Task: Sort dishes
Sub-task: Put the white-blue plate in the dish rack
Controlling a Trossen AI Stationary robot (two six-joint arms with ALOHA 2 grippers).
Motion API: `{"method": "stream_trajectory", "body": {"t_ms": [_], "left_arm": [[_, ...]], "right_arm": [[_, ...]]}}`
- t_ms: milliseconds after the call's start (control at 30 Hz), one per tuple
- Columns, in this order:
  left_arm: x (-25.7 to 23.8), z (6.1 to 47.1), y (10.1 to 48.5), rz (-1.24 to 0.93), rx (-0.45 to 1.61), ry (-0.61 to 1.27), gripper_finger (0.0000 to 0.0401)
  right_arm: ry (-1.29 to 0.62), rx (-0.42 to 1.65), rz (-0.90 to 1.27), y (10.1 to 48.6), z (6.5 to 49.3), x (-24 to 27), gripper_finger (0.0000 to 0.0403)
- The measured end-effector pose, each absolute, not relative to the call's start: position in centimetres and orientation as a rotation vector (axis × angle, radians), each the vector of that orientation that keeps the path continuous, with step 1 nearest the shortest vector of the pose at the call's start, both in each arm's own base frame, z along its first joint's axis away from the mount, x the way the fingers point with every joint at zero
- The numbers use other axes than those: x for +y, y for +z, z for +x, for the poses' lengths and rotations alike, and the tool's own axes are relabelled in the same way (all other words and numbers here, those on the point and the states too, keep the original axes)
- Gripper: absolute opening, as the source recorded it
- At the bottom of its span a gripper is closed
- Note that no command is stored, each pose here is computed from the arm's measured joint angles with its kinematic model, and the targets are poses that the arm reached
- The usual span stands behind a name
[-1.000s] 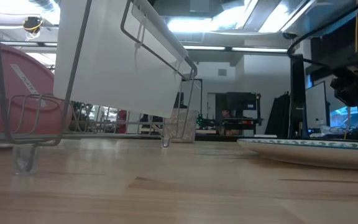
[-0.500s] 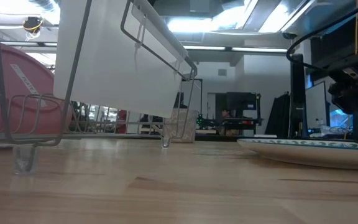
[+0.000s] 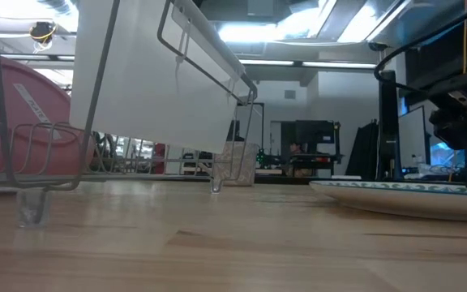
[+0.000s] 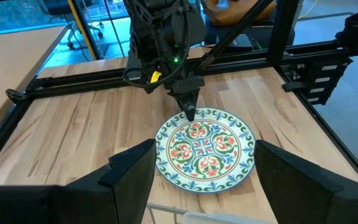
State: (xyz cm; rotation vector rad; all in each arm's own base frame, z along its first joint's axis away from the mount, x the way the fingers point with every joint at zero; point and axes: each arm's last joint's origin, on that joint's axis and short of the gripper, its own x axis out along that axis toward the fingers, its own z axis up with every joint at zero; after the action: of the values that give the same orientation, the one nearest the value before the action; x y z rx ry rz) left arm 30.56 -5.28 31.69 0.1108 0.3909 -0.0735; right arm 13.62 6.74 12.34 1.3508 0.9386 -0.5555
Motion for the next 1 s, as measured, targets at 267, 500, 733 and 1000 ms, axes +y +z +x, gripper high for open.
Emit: {"method": "stream_trajectory", "body": {"t_ms": [267,500,733,1000], "left_arm": [[-5.3,30.6,31.7,0.111,0.391,-0.073,0.0260],[-5.3,30.6,31.7,0.111,0.391,-0.073,0.0260],[-5.3,30.6,31.7,0.123,0.388,-0.076,0.0260],[-5.4,31.0,32.3,0.115,0.314,-0.077,0.0260]], "right_arm": [[-0.564,0.943,1.342,12.1,13.7,6.8,0.0059],[-0.533,0.924,1.335,12.0,14.3,7.1,0.0029],[-0.461,0.847,1.323,12.3,15.0,7.3,0.0025],[-0.425,0.809,1.300,12.6,15.3,7.3,0.0020]]}}
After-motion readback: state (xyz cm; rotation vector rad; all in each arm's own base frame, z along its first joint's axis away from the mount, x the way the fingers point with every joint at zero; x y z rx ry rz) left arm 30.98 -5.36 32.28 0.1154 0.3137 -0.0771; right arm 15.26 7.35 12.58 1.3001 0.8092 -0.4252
